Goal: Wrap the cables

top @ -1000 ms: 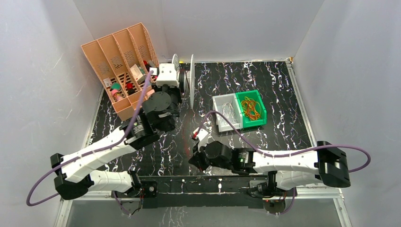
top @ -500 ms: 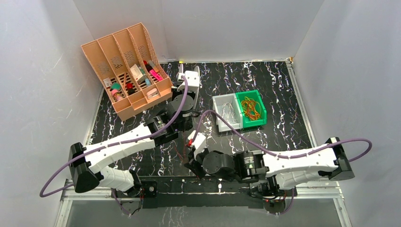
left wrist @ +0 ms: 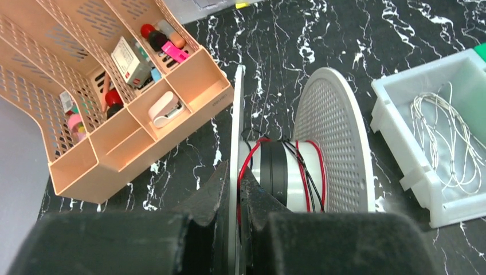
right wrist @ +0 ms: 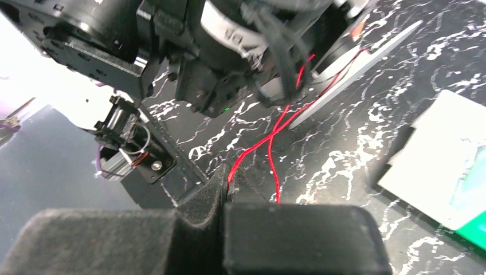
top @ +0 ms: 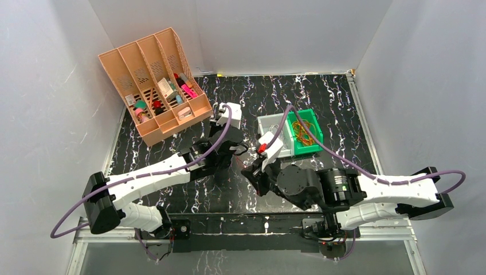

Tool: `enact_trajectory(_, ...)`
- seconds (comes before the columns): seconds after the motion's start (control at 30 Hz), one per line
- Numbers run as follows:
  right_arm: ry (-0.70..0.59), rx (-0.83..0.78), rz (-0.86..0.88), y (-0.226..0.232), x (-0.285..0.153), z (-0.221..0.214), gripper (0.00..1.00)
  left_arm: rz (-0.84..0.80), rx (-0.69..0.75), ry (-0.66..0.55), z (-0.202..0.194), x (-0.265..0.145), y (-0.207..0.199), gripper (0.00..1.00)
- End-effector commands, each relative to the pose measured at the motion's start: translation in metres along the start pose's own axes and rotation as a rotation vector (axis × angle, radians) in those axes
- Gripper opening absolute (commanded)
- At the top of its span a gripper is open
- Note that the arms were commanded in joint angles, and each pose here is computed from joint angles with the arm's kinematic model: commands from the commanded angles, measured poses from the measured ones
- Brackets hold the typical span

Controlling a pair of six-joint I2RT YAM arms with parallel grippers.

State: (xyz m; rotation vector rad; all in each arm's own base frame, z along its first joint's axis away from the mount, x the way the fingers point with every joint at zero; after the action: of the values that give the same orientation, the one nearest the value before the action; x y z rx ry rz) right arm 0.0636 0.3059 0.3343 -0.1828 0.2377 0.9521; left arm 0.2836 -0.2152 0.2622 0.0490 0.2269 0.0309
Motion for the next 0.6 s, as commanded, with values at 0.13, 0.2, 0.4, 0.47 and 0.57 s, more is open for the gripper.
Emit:
enact_trajectory(0.13,-0.115,-0.060,-0.169,-0.044,-0.023,0.055,0.00,-0.092,-0.042,0.090,-0.022,-0.009,-0.002,0.00)
enact_trajectory(0.2,-0.132,-0.084,-0.188,-0.048,-0.024,0.062,0.00,-0.134,-0.033,0.116,-0.028,-0.013,-0.004,0.00)
enact_trajectory(0.4,-0.154,-0.145,-0.238,-0.063,-0.019,0.074,0.00,-0.280,-0.027,0.159,-0.029,-0.029,-0.010,0.00)
enact_trajectory(0.47,-0.155,-0.157,-0.238,-0.068,-0.014,0.076,0.00,-0.343,-0.022,0.174,-0.027,-0.036,-0.015,0.00)
enact_trajectory(0.57,-0.133,-0.185,-0.240,-0.080,0.001,0.074,0.00,-0.445,-0.005,0.192,-0.024,-0.049,-0.021,0.00)
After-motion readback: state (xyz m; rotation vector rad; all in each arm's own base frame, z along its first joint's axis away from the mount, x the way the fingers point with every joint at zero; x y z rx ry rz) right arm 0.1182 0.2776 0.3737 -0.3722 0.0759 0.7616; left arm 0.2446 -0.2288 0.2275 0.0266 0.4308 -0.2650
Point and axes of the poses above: each gripper's point midway between its finger pads, its own x axis out along the fingers, its own y axis along the line the jaws close on, z = x × y, the point moved 1 cm from there along -x, back along the fingers, and after that the axes turned 14 degrees about -x, right-handed, at the moved point
